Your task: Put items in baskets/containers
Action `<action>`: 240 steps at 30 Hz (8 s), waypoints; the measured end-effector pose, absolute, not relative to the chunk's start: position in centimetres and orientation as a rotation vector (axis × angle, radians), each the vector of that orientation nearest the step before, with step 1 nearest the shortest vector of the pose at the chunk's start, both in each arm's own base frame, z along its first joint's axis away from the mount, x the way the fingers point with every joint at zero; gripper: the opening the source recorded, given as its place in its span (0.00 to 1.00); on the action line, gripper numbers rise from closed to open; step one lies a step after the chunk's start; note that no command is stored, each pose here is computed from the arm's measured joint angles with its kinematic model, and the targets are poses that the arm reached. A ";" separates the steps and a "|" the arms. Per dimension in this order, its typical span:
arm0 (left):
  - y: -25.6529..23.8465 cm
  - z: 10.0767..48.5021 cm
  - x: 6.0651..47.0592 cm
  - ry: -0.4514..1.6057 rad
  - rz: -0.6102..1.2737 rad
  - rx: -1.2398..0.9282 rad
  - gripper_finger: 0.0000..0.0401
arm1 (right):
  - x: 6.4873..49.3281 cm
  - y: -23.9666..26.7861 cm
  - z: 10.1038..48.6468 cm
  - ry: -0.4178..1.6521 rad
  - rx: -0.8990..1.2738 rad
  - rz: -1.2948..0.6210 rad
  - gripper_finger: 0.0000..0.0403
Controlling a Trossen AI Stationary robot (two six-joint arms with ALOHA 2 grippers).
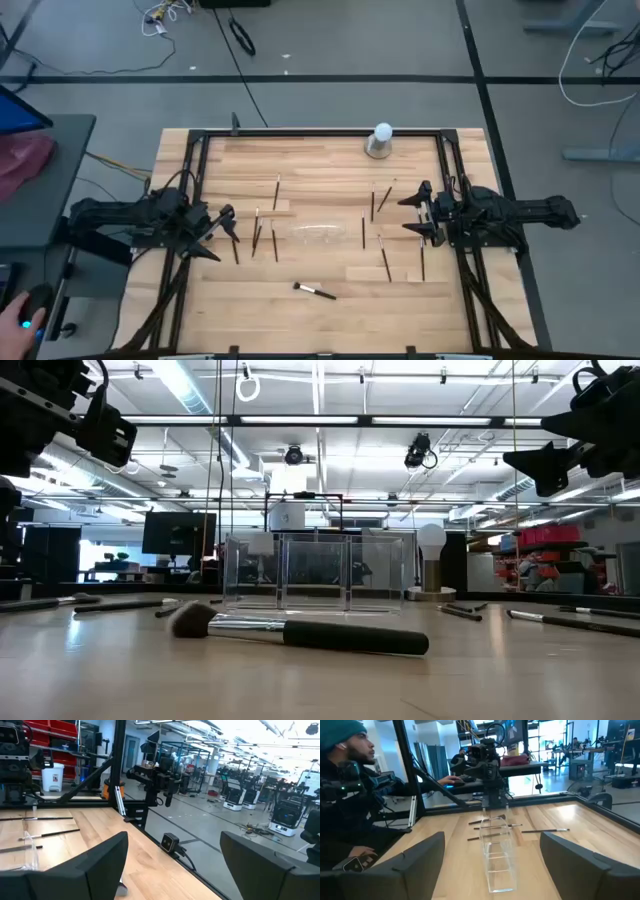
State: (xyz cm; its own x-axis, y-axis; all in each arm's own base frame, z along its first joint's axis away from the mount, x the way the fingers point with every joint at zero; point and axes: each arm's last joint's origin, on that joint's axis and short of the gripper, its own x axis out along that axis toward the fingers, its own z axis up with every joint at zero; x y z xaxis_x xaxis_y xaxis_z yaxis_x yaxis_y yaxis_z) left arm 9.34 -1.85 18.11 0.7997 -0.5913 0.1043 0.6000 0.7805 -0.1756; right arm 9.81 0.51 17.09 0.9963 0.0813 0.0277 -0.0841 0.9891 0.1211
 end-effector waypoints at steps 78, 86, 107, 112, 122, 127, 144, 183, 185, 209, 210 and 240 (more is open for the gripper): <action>-1.9 18.1 9.3 -0.044 -0.643 -0.205 0.81 | 9.8 0.5 17.7 -0.089 0.004 0.073 0.81; -1.9 18.1 9.3 -0.044 -0.644 -0.205 0.81 | 9.5 0.9 19.2 -0.224 0.226 0.195 0.81; -1.9 18.1 9.3 -0.045 -0.644 -0.205 0.81 | 13.9 3.5 17.6 -0.108 0.620 0.035 0.81; -1.9 18.1 9.3 -0.045 -0.644 -0.205 0.81 | 14.9 4.6 17.4 -0.116 0.639 0.087 0.81; -1.9 18.1 9.3 -0.045 -0.644 -0.204 0.81 | 22.6 7.9 19.1 -0.025 0.539 0.059 0.81; -1.9 18.1 9.3 -0.044 -0.644 -0.205 0.81 | 26.0 9.4 20.1 0.199 0.434 0.067 0.69; -1.9 18.1 9.4 -0.045 -0.642 -0.205 0.81 | 23.4 10.7 16.9 0.683 0.367 -0.565 0.06; -1.7 18.1 9.4 -0.054 -0.601 -0.207 0.81 | 25.5 6.1 7.8 0.772 0.242 -0.785 0.25; -1.7 18.1 9.4 -0.054 -0.601 -0.207 0.81 | 25.4 6.1 7.8 0.789 0.248 -0.773 0.21; -1.7 18.1 9.4 -0.053 -0.601 -0.208 0.81 | 24.6 7.1 8.7 0.769 0.174 -0.742 0.01; -1.7 18.1 9.4 -0.053 -0.601 -0.208 0.81 | 24.5 7.2 8.9 0.768 0.170 -0.739 0.01; 0.0 18.1 9.9 -0.130 0.010 -0.361 0.81 | 25.4 13.2 20.0 0.112 0.108 -0.387 0.01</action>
